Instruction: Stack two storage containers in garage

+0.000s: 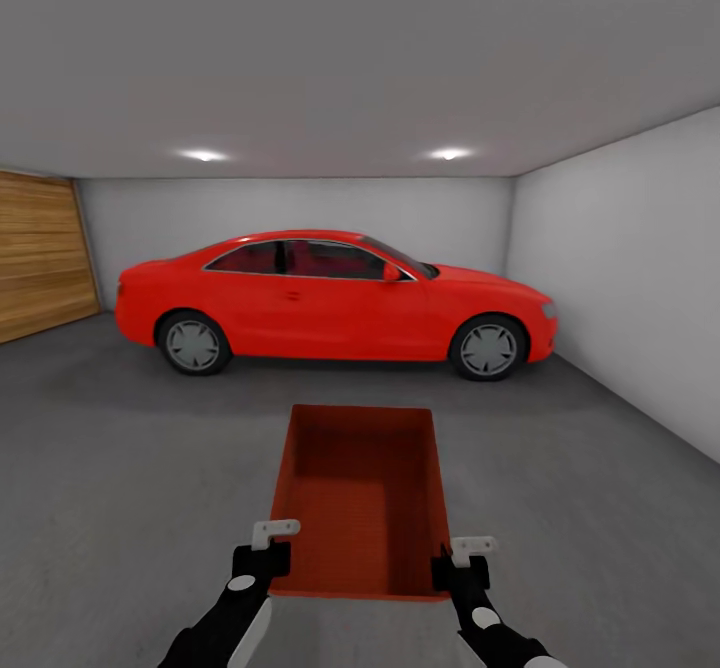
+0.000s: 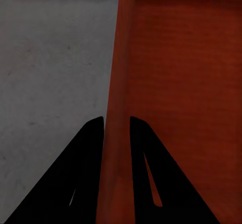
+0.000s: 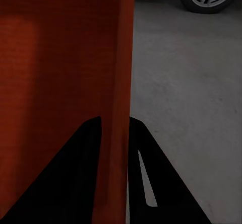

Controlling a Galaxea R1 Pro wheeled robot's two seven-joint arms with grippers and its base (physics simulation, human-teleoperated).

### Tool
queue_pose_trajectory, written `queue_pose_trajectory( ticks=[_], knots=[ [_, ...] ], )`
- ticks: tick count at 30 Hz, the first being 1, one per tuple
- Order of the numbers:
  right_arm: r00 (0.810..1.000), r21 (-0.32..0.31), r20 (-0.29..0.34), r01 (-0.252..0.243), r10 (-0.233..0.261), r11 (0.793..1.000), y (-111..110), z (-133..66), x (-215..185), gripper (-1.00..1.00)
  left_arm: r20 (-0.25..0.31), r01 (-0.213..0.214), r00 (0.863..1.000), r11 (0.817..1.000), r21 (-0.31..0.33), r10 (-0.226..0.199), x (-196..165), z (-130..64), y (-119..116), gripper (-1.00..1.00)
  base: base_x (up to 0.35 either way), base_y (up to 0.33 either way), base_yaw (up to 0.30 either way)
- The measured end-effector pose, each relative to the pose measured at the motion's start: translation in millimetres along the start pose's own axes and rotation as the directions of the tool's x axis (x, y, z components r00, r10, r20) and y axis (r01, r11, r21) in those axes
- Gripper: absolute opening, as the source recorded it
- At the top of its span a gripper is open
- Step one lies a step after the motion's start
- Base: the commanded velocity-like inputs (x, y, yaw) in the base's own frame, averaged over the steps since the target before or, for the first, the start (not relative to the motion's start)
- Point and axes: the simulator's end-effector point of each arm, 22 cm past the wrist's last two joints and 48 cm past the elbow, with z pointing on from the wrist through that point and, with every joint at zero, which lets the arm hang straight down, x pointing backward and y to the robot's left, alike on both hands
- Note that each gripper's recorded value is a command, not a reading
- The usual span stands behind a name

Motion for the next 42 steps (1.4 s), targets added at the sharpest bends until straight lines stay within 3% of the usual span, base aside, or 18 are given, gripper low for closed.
queue_pose_trajectory(
  ticks=[42],
  knots=[
    [1.0, 0.002, -0.004, 0.0, 0.0, 1.0, -0.1, -0.3, 1.4, -1.0, -0.004, -0.002, 1.0, 1.0, 0.001, 0.002, 0.7, 0.1, -0.1, -1.0, 0.321, 0.075, -0.264]
  ],
)
